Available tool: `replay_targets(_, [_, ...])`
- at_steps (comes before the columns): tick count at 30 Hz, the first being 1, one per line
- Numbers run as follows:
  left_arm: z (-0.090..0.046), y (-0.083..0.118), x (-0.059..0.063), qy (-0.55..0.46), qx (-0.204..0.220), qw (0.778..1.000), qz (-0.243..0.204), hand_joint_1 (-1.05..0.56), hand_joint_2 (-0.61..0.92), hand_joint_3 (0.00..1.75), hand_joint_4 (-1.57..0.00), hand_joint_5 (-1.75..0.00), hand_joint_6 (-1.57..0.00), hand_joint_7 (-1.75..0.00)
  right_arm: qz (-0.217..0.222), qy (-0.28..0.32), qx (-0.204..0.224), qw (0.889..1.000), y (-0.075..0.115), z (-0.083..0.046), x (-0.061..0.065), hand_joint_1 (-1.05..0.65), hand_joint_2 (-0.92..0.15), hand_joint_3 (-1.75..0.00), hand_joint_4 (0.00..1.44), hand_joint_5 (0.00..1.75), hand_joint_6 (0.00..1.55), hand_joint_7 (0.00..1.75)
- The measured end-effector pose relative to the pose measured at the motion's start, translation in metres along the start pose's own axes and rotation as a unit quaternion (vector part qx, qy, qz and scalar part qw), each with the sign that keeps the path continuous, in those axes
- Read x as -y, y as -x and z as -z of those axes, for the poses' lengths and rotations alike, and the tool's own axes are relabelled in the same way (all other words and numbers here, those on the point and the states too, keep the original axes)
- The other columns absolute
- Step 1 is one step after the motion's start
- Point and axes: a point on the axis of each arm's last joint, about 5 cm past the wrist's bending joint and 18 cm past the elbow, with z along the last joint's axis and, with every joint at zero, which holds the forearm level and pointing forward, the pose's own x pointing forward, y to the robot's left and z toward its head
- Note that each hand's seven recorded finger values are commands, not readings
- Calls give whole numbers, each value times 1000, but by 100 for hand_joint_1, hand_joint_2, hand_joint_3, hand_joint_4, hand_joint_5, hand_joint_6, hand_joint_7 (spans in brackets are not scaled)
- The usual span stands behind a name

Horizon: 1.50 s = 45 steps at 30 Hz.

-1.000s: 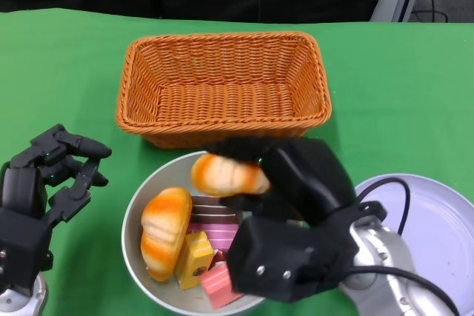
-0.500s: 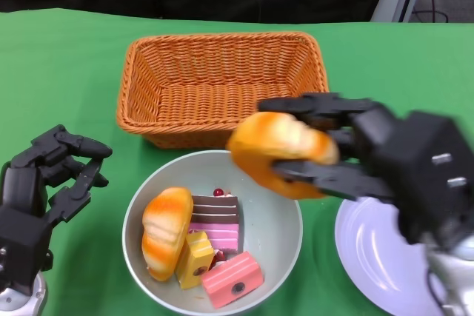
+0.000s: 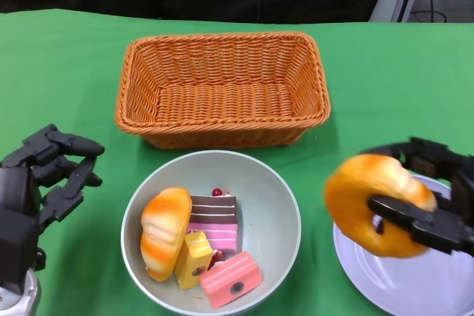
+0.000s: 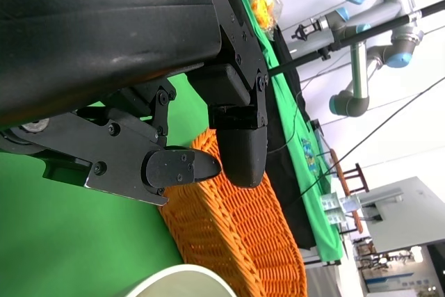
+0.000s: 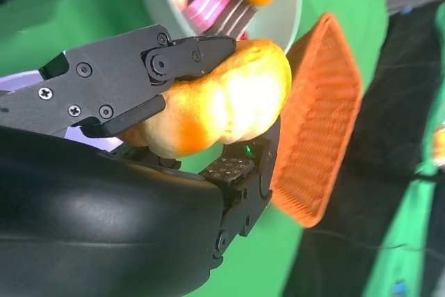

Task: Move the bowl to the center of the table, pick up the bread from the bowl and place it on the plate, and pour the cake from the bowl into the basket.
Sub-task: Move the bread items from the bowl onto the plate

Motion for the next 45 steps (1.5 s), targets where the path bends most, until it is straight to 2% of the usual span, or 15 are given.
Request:
replay_targets(9, [0,-1,-4,-7,-4,1000,0,-11,91,37,-82,-125,-83,-99,21,-4,-74,997,3,9,11,-7,-92,-37,57,146,56,110])
replay_targets(18, [0,-2,-5,-7,-4,1000,-1,-11,92,35,-83,-125,-84,-96,19,48,-138,989,-4,21,12,-12,-92,-30,62,134,58,98])
replay_targets(20, [0,-2,-5,-7,-3,1000,0,-11,92,35,-82,-124,-84,-96,17,58,-137,989,-5,22,12,-12,-92,-29,64,130,60,93])
replay_targets(22, [0,-2,-5,-7,-3,1000,0,-11,92,34,-82,-123,-84,-95,23,79,-127,988,-6,22,11,-14,-92,-27,67,122,65,79])
replay_targets(25, [0,-2,-5,-8,-4,1000,0,-12,92,33,-82,-123,-84,-94,35,117,-105,987,-5,25,7,-15,-92,-23,68,104,72,49])
replay_targets(27, [0,-2,-5,-8,-4,1000,0,-12,92,33,-83,-122,-85,-93,46,145,-88,984,-4,29,3,-15,-92,-20,69,81,76,31])
replay_targets(29, [0,-2,-5,-8,-4,1000,1,-12,92,32,-83,-122,-85,-93,53,165,-75,982,-3,32,0,-15,-92,-19,69,75,77,25])
replay_targets(31, [0,-2,-5,-9,-4,1000,1,-12,92,33,-83,-121,-86,-92,59,191,-62,978,-3,34,-2,-16,-92,-17,75,60,81,17])
replay_targets(34, [0,-2,-5,-9,-4,1000,2,-11,92,33,-84,-121,-86,-91,61,229,-49,970,-3,38,-5,-17,-92,-17,79,55,83,14])
replay_targets(38, [0,-2,-5,-9,-4,1000,2,-11,92,34,-84,-121,-86,-90,60,239,-52,968,-4,43,-5,-14,-92,-19,89,59,92,16])
replay_targets(39, [0,-2,-5,-9,-4,1000,2,-11,92,34,-84,-121,-87,-90,61,237,-56,968,-4,45,-4,-13,-92,-20,87,72,95,17])
replay_targets(40, [0,-2,-5,-9,-4,1000,2,-11,92,34,-84,-121,-87,-89,62,230,-60,969,-5,46,-4,-11,-92,-24,79,97,98,21])
replay_targets(41, [0,-2,-5,-9,-4,1000,2,-10,92,33,-84,-121,-87,-89,61,218,-63,972,-6,48,-4,-10,-92,-27,72,114,99,24])
replay_targets(42, [0,-2,-5,-9,-4,1000,3,-10,92,33,-84,-121,-87,-89,62,197,-69,976,-7,49,-4,-9,-92,-29,68,126,99,28])
replay_targets(45, [0,-2,-5,-9,-4,1000,3,-10,92,33,-84,-121,-87,-89,66,152,-83,983,-11,51,-2,-7,-92,-29,64,139,99,35])
